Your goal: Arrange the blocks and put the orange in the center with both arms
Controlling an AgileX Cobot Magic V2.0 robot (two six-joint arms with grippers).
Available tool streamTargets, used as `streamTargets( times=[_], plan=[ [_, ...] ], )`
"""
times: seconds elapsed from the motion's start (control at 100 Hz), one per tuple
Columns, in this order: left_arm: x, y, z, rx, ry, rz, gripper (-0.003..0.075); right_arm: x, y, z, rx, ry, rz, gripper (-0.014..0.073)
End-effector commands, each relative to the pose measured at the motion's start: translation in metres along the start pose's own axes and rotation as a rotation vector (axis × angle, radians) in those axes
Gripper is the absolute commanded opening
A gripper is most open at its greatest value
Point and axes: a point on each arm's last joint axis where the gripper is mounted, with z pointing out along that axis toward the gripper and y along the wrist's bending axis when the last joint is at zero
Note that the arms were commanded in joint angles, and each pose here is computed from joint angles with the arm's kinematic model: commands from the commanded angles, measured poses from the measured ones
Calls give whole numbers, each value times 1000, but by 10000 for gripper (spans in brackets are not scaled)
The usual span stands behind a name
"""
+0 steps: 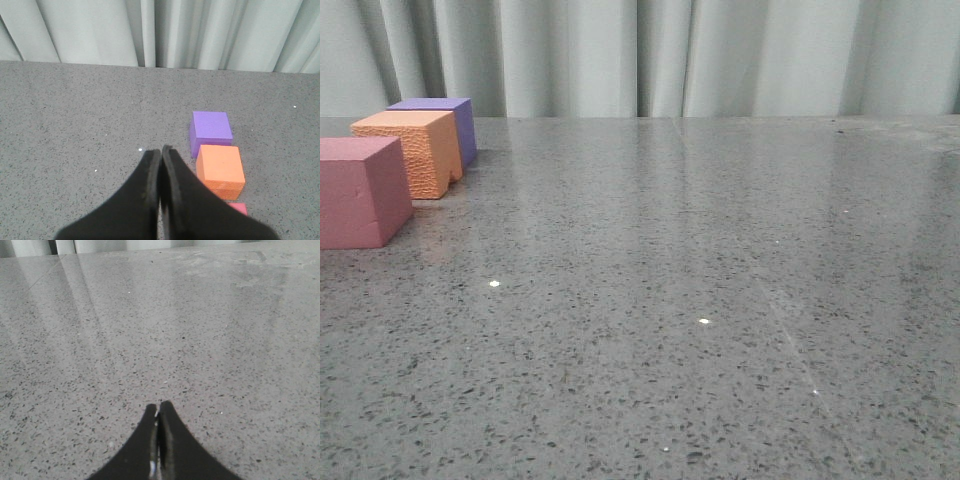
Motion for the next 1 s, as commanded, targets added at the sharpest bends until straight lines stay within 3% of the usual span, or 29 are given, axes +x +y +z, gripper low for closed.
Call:
streamTargets(
  times=[0.0,0.18,0.47,0.66,0.82,0.99],
  plan=[
    [-12,0,-4,13,-81,13,-19,-13,1,-4,-3,-116,-6,-67],
    [-11,5,-7,-26,-77,36,-19,-13,1,-4,-3,-116,-6,-67],
    [2,14,-23,13,-149,106,-19,-13,1,-4,-3,-116,-6,-67],
    [43,20,-27,93,-220,144,-19,-13,1,-4,-3,-116,-6,-67],
    [94,26,-28,190,-261,162,-19,-13,1,-4,-3,-116,-6,-67],
    [148,33,-23,218,-289,199,-19,-13,1,-4,-3,-116,-6,-67]
  ],
)
